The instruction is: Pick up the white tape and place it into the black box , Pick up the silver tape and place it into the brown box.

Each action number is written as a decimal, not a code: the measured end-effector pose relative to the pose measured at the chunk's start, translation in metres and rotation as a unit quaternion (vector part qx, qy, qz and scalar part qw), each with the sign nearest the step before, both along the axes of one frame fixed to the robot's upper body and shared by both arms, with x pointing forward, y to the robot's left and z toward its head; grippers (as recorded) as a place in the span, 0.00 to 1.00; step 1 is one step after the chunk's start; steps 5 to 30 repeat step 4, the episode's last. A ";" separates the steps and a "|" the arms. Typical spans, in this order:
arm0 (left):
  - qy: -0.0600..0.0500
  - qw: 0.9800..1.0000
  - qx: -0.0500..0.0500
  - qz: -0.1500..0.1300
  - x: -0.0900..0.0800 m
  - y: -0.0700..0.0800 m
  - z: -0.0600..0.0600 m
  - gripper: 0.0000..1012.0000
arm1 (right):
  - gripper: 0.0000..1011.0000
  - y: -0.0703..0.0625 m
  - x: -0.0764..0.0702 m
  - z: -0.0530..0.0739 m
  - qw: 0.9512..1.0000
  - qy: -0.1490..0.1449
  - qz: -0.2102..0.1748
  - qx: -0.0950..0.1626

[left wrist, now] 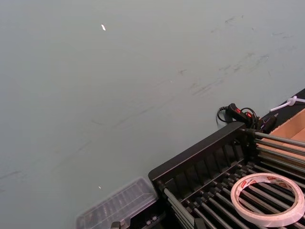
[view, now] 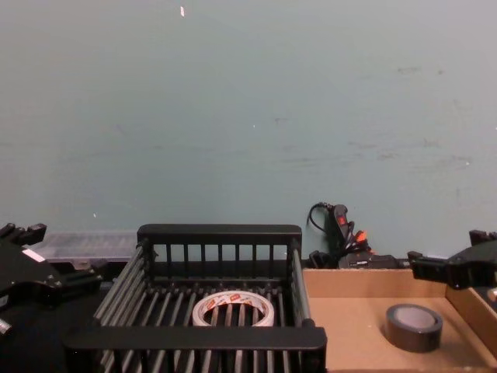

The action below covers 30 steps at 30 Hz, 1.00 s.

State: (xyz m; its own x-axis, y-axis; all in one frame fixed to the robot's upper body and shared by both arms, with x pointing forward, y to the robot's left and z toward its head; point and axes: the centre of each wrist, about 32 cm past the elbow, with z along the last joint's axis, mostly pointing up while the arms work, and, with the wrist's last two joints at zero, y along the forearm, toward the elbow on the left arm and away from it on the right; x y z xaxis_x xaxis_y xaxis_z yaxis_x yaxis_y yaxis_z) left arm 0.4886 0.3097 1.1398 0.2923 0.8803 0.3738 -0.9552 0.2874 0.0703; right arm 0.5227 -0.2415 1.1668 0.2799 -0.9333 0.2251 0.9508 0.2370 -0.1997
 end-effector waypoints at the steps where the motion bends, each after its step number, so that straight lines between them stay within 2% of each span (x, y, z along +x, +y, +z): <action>1: 0.000 1.000 0.000 0.000 0.000 0.000 0.000 0.99 | 0.99 0.000 0.000 0.000 1.000 0.000 0.000 0.000; 30: 0.000 1.000 0.000 0.000 0.000 0.000 0.000 0.99 | 0.99 0.000 0.000 0.000 1.000 0.000 0.000 0.000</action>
